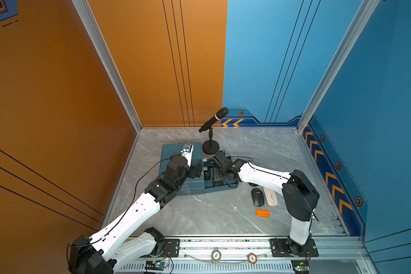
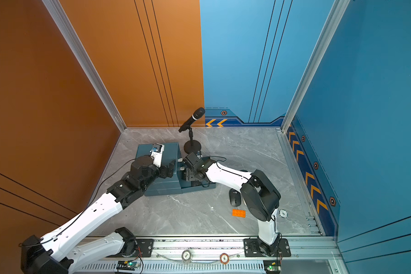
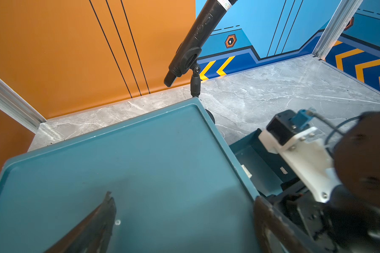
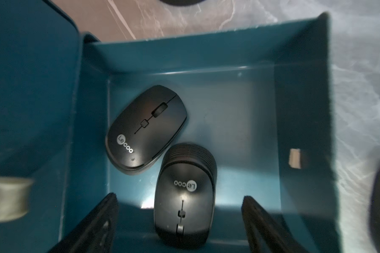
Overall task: Take the mice out of the drawer
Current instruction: Open the drawer in the storage box, then pick up the mouse from the drawer.
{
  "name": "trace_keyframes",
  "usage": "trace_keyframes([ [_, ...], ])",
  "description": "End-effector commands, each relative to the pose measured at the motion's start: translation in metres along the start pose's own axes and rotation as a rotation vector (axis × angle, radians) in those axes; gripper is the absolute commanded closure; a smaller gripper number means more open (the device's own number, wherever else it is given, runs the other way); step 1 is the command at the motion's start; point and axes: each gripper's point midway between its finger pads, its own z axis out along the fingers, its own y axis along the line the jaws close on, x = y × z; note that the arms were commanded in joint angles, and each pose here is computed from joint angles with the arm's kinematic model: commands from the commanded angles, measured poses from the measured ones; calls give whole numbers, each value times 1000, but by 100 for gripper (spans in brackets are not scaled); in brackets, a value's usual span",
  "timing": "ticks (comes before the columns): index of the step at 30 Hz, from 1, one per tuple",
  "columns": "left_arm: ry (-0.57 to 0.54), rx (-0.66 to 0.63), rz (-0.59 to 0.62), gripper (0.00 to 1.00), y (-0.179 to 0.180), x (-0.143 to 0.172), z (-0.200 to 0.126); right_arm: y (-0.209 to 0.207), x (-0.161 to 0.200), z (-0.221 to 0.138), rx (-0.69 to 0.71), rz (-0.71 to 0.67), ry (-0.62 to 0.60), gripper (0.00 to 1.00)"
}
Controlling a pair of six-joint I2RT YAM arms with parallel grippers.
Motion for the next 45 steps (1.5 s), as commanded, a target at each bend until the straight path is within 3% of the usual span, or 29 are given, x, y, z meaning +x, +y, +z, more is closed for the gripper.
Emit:
trace_keyframes([
  [1,6,5,20,2,2,2,-5,2,2,4,8,-40,34,17],
  [20,-21,18,4,2,2,-5,-12,-16,36,53,139,-127,172,30],
  [26,-25,10,10,2,4,-6,-14,-20,34,58,187,-134,171,42],
  [31,-28,9,8,2,5,-6,-15,-21,27,54,188,-120,151,57],
  [45,-27,9,6,2,5,-6,-15,-30,-28,10,182,-61,-7,62],
])
